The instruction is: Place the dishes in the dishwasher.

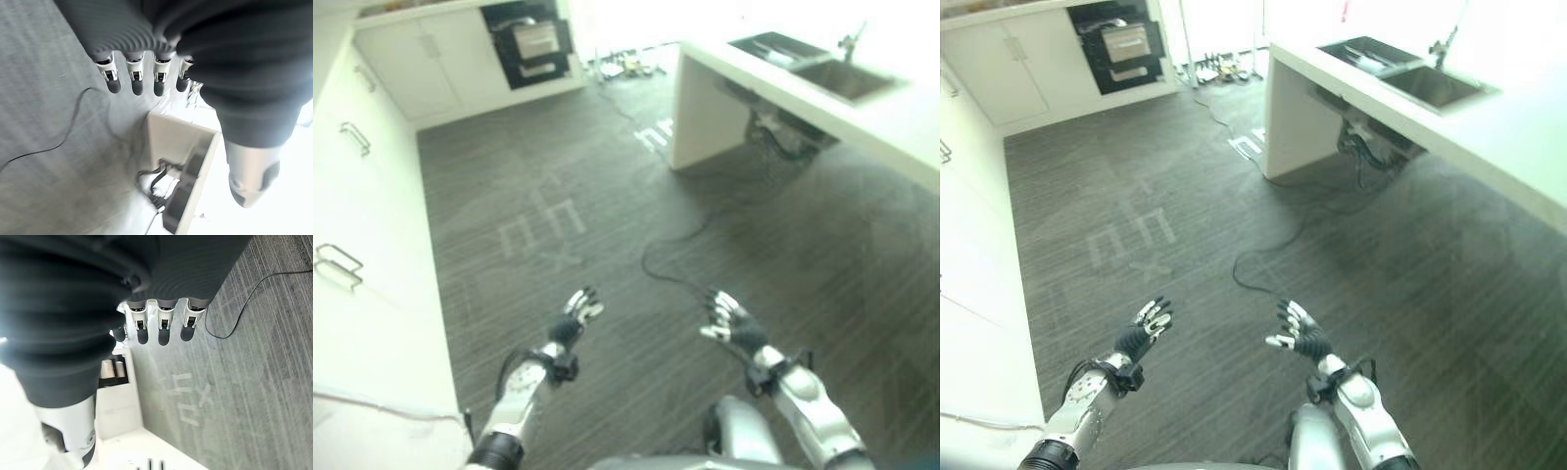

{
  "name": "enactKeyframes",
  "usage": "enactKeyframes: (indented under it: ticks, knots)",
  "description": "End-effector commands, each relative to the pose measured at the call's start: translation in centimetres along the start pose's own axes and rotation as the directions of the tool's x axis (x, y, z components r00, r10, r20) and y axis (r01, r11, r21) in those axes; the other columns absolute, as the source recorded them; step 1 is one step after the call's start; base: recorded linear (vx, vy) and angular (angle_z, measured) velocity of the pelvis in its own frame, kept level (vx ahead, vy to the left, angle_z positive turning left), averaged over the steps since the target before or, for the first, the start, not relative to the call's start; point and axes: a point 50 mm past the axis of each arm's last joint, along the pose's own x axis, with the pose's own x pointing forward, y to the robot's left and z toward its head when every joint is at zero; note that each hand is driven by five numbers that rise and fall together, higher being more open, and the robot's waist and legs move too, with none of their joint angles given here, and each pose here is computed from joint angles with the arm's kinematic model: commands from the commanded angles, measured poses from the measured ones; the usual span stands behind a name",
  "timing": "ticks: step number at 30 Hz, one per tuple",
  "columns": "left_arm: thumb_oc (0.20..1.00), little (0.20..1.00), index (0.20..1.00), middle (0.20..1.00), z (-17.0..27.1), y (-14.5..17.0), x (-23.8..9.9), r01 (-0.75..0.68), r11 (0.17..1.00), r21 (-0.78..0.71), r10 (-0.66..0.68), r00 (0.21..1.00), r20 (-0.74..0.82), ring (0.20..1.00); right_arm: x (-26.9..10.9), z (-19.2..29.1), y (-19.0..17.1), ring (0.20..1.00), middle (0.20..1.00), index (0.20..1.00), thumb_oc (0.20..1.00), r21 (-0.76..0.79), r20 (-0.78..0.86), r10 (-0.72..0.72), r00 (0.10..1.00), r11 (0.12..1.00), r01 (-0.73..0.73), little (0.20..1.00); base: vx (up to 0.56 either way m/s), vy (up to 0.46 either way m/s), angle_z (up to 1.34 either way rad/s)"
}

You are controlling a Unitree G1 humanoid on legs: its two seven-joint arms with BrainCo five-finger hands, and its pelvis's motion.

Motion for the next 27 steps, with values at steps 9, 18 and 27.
enactKeyframes:
  ticks: [9, 18, 27]
  knots:
    - [1.000, 1.000, 1.000, 1.000, -1.0, 0.7, -1.8, -0.013, 0.999, -0.046, 0.013, 1.000, -0.017, 1.000, 1.4, 4.3, -1.1, 1.000, 1.000, 1.000, 1.000, -0.268, 0.133, 0.025, 0.991, 0.963, 0.012, 1.000, 0.53, -0.301, 0.17]
    - [1.000, 1.000, 1.000, 1.000, -1.4, -0.9, -2.1, 0.013, 0.999, -0.038, -0.013, 1.000, 0.004, 1.000, 0.6, 8.7, -3.4, 1.000, 1.000, 1.000, 1.000, -0.303, 0.266, 0.019, 0.964, 0.951, 0.064, 1.000, 0.31, -0.318, -0.62]
    - [1.000, 1.000, 1.000, 1.000, 1.1, -0.6, -3.4, 0.032, 0.999, -0.026, -0.027, 0.983, 0.184, 1.000, 0.0, 11.3, -2.5, 1.000, 1.000, 1.000, 1.000, -0.133, 0.445, 0.018, 0.895, 0.990, 0.046, 1.000, 0.39, 0.153, -1.11]
